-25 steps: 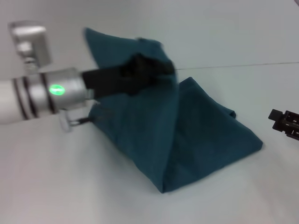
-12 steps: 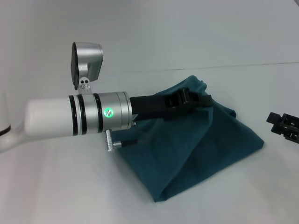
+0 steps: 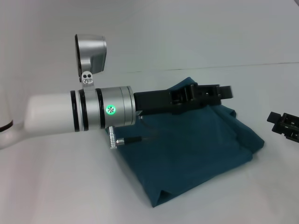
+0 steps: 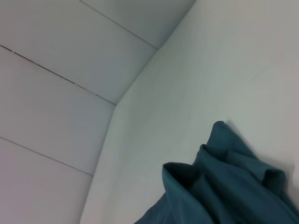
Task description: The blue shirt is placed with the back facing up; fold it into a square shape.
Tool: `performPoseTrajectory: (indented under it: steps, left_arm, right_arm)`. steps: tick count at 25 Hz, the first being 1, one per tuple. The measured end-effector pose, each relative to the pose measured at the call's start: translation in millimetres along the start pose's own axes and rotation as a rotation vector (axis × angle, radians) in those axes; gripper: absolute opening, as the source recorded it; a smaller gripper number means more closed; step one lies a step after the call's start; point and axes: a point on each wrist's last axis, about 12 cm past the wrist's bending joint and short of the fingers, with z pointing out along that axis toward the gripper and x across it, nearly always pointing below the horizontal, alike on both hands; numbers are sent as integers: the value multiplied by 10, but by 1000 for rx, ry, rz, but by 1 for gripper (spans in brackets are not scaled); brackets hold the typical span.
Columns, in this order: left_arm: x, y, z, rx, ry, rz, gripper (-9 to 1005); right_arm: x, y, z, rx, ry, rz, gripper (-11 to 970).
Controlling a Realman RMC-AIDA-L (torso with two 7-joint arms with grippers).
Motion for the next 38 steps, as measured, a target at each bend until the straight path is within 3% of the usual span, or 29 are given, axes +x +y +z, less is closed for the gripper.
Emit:
performPoseTrajectory:
  steps: [5, 6, 8, 14, 22, 26, 32, 38]
  left_arm:
    - [-8, -86, -161, 98, -25, 53, 331]
    - [-5, -62, -232, 92, -47, 39, 351]
    - [22, 22, -398, 63, -99, -10, 574]
    - [226, 319, -999, -44, -221, -213, 766]
    - [587, 424, -1481, -122, -127, -296, 754]
    - [735, 424, -1624, -122, -131, -311, 754]
    - [812, 428, -1709, -108, -172, -322, 754]
    - [797, 415, -1701, -96, -180, -309, 754]
  right_arm:
    - [-15, -12, -12, 11, 0, -3, 654]
    - [-16, -13, -13, 13, 3, -4, 654]
    - [-18, -20, -18, 21, 14, -7, 654]
    - [-144, -1, -3, 67, 90, -36, 654]
    - [-551, 207, 191, 150, 242, -119, 655]
    - [-781, 425, 374, 193, 304, -178, 655]
    - [-971, 755, 799, 266, 395, -244, 654]
    - [-972, 875, 1142, 354, 413, -297, 655]
